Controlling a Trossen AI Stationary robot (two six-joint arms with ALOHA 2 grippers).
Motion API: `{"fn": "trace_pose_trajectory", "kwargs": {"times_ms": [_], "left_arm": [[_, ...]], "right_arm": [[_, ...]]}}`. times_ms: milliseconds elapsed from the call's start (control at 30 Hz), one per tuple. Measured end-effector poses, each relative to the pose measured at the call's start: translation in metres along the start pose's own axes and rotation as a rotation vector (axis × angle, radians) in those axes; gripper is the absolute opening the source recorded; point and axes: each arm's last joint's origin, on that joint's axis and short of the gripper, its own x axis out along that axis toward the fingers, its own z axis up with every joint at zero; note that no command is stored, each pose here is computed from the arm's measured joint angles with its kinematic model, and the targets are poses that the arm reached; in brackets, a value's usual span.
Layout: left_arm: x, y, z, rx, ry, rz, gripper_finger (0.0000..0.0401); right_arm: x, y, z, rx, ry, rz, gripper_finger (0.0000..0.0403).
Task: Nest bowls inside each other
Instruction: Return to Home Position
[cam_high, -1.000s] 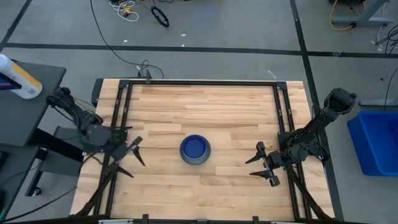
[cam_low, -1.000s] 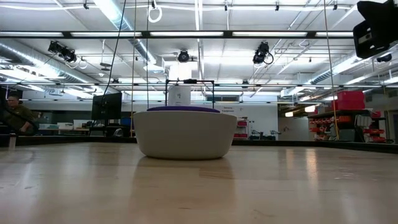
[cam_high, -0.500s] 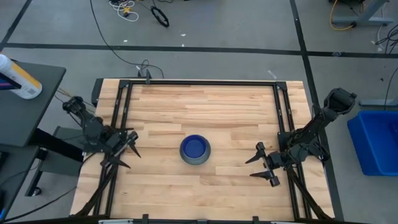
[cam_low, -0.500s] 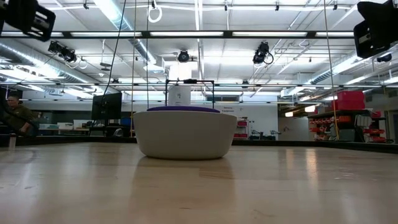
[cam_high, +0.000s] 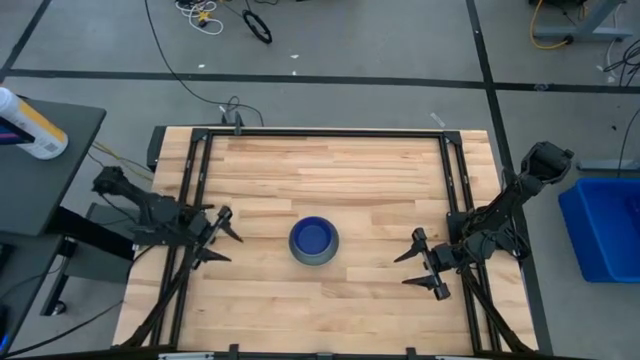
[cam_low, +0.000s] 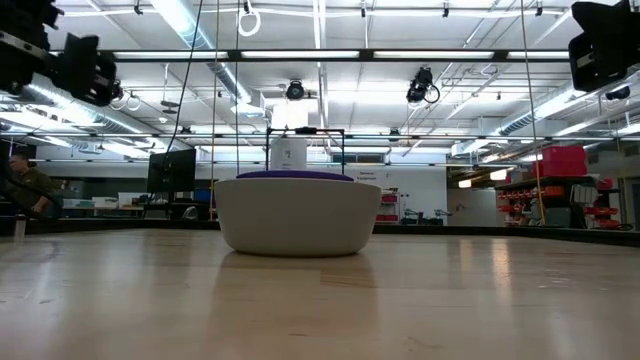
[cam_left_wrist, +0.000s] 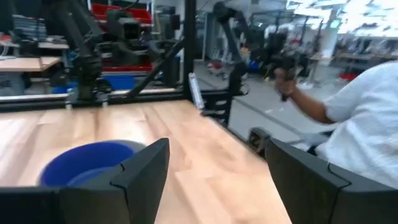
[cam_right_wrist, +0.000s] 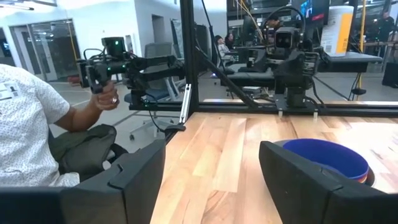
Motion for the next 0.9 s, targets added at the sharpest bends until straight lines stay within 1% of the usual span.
{"fn": "trace_pose_trajectory", "kwargs": {"times_ms": [100, 200, 400, 467, 567, 667, 833, 900], "left_arm": [[0.0, 0.006, 0.0, 0.04, -0.003, 0.044, 0.0275], [-0.001, 0.016, 0.001, 0.05, -0.007, 0.156, 0.0275], [-0.003, 0.035, 0.001, 0.019, 0.004, 0.266, 0.0274], [-0.003, 0.04, 0.0, 0.011, 0.02, 0.264, 0.0274], [-0.003, 0.045, -0.001, -0.017, 0.047, 0.207, 0.0273], [-0.003, 0.048, -0.002, -0.024, 0.057, 0.188, 0.0274], [-0.004, 0.048, -0.001, -0.017, 0.049, 0.153, 0.0274], [-0.004, 0.048, -0.001, -0.017, 0.05, 0.151, 0.0273]], "right_arm": [[0.0, 0.0, 0.0, 0.0, 0.0, 0.0, 0.0273], [0.0, 0.0, 0.0, 0.0, 0.0, 0.0, 0.0271], [0.0, 0.0, 0.0, 0.0, 0.0, 0.0, 0.0257], [0.0, 0.0, 0.0, 0.0, 0.0, 0.0, 0.0252], [0.0, 0.0, 0.0, -0.001, 0.001, 0.0, 0.0244], [0.0, 0.0, 0.0, -0.002, 0.002, 0.0, 0.0238], [0.0, 0.0, -0.001, -0.018, 0.007, 0.0, 0.0228], [-0.003, -0.001, -0.001, -0.034, -0.017, 0.016, 0.0225]]}}
